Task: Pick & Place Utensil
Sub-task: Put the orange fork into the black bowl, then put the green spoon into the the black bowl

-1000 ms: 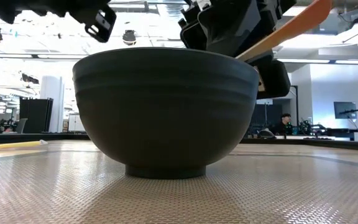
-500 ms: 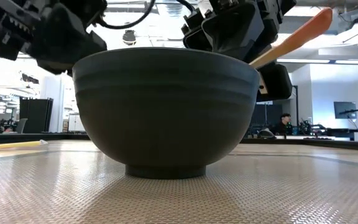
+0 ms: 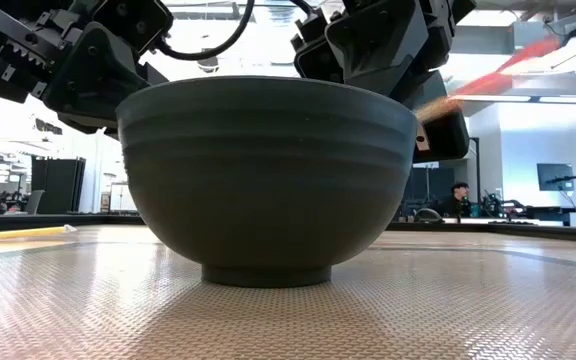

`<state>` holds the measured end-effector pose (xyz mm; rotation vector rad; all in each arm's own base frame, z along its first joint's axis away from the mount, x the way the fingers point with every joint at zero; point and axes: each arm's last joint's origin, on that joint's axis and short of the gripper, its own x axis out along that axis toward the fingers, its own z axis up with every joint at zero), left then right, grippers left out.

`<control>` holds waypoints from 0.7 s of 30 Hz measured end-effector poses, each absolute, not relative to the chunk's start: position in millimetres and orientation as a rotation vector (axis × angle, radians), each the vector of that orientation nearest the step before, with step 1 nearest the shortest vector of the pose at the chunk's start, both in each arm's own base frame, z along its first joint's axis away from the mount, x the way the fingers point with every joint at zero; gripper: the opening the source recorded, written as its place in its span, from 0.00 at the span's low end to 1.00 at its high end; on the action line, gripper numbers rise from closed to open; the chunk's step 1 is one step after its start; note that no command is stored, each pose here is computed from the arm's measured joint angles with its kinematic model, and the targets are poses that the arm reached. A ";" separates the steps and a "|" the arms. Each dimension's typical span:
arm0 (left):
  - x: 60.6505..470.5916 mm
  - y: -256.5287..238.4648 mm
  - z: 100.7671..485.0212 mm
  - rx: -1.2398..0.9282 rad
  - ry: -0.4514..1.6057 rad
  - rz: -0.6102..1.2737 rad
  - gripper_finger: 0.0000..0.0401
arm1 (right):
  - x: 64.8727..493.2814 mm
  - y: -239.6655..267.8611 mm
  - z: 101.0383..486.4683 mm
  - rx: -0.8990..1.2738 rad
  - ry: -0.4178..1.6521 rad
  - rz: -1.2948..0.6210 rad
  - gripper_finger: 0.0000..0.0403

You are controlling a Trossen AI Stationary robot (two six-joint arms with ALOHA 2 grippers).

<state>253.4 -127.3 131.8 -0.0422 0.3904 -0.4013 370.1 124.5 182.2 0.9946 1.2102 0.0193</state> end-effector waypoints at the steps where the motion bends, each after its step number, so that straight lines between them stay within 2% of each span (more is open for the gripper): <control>1: 253.4 -127.3 131.8 -0.042 0.390 -0.402 0.02 | 370.2 124.5 182.3 0.995 1.209 0.020 0.09; 12: 253.3 -127.3 131.6 -0.042 0.392 -0.401 0.02 | 370.6 123.5 182.7 0.987 1.205 0.028 0.11; 21: 253.3 -127.3 132.3 -0.039 0.388 -0.402 0.02 | 378.9 113.6 197.5 0.917 1.151 0.148 0.11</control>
